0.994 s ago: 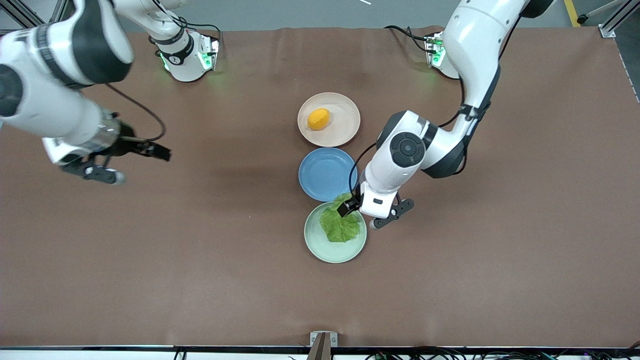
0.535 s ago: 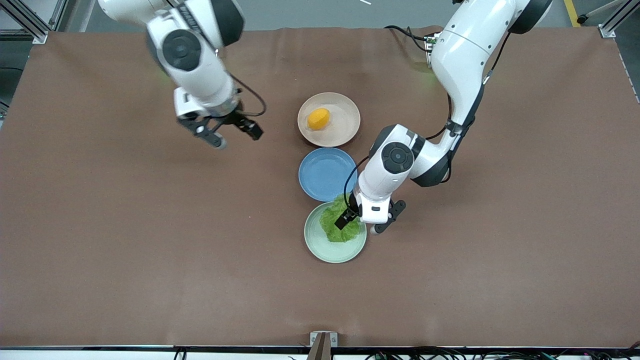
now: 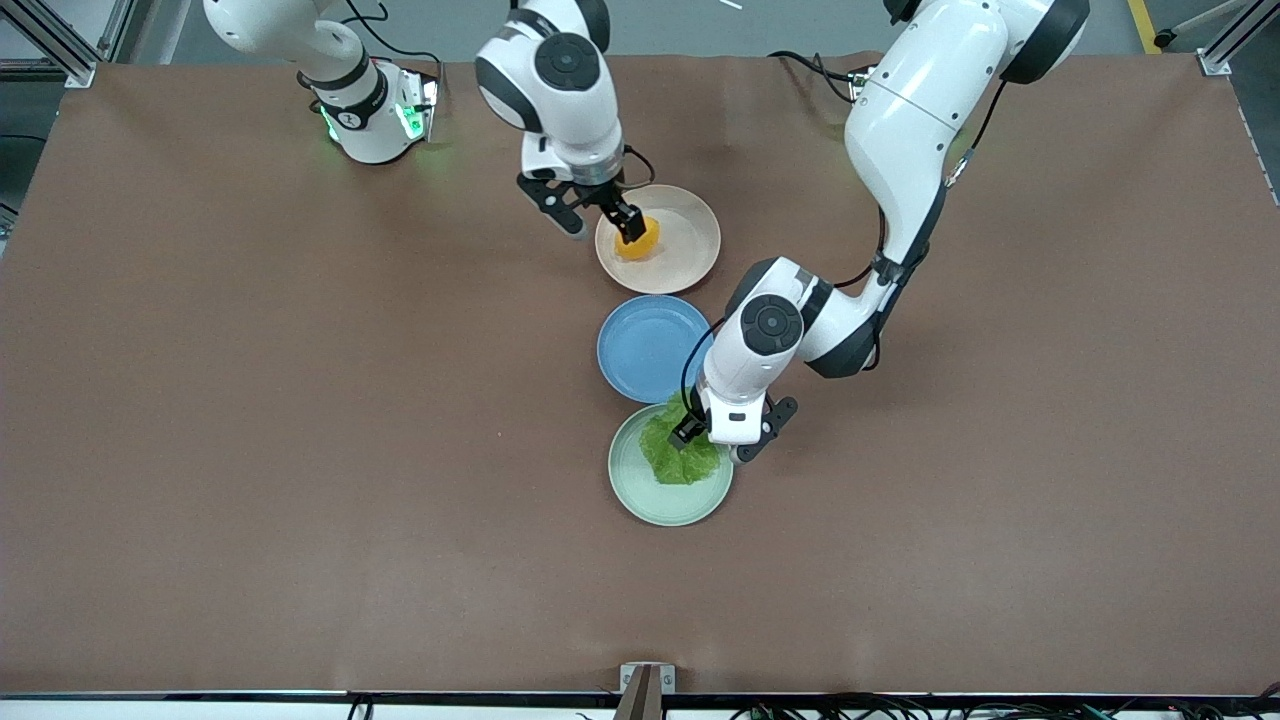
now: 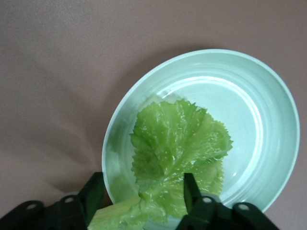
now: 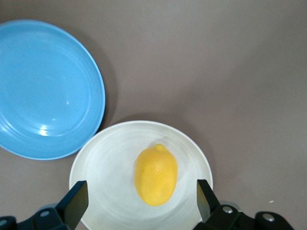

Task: Pick lemon and lettuce from plates
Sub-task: 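Grasp the lettuce with the left gripper while the right gripper grasps the lemon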

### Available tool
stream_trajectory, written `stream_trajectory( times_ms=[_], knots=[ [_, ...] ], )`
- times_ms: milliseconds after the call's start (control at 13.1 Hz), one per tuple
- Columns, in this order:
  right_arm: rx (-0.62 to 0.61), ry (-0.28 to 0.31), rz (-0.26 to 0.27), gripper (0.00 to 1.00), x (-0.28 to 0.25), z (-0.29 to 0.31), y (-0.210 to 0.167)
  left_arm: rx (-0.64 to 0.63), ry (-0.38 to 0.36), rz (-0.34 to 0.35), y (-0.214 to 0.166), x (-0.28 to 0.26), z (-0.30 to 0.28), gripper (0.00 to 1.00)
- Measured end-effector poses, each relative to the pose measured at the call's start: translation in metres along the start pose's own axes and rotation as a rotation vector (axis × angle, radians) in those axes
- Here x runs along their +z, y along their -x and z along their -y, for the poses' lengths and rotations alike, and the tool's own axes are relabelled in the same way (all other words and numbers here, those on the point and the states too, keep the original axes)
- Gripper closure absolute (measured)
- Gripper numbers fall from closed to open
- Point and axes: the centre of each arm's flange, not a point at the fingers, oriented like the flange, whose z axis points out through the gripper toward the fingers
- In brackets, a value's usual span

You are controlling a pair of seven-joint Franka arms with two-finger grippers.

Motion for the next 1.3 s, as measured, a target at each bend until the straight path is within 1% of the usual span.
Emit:
stream_trajectory(
  times_ms=[76, 229, 306, 459, 535, 611, 688, 764, 841, 917, 994, 1070, 1223, 1299],
  knots=[
    [-0.002, -0.002, -0.001, 0.0, 0.016, 0.002, 0.003, 0.0, 0.0, 0.0, 0.0, 0.0, 0.0, 0.37],
    [0.003, -0.005, -0.004, 0.01, 0.042, 0.004, 0.008, 0.0, 0.0, 0.0, 0.0, 0.0, 0.0, 0.44],
    [0.003, -0.006, -0.006, 0.01, 0.052, 0.003, 0.013, 0.0, 0.0, -0.001, 0.0, 0.0, 0.0, 0.44],
    [-0.011, 0.007, -0.009, 0.02, 0.068, -0.001, 0.027, 0.0, 0.0, -0.001, 0.0, 0.0, 0.0, 0.58],
    [-0.017, 0.015, -0.012, 0.02, 0.074, -0.003, 0.032, 0.0, 0.0, 0.0, 0.0, 0.0, 0.0, 0.58],
    [-0.026, 0.022, -0.015, 0.02, 0.079, -0.005, 0.036, 0.001, 0.0, 0.0, 0.001, 0.0, 0.0, 0.65],
    [-0.035, 0.029, -0.019, 0.02, 0.083, -0.007, 0.039, 0.002, 0.0, 0.0, 0.001, 0.0, 0.0, 0.74],
    [-0.042, 0.032, -0.023, 0.02, 0.087, -0.008, 0.041, 0.002, 0.0, 0.0, 0.001, 0.0, 0.0, 0.74],
    [-0.045, 0.029, -0.026, 0.02, 0.09, -0.008, 0.041, 0.002, 0.002, 0.0, 0.001, 0.0, -0.001, 0.84],
    [-0.045, 0.026, -0.027, 0.02, 0.093, -0.008, 0.041, 0.002, 0.005, -0.001, 0.001, -0.001, -0.001, 0.89],
    [-0.045, 0.025, -0.029, 0.03, 0.097, -0.008, 0.041, 0.002, 0.009, -0.002, 0.001, -0.002, -0.002, 0.9],
    [-0.049, 0.025, -0.032, 0.03, 0.1, -0.008, 0.041, 0.003, 0.013, -0.002, 0.001, -0.003, -0.003, 0.95],
    [-0.063, 0.03, -0.048, 0.06, 0.108, -0.008, 0.039, 0.003, 0.024, -0.004, 0.001, -0.007, -0.007, 0.97],
    [-0.067, 0.031, -0.052, 0.15, 0.109, -0.009, 0.038, 0.003, 0.03, -0.006, 0.0, -0.01, -0.008, 0.97]
  ],
)
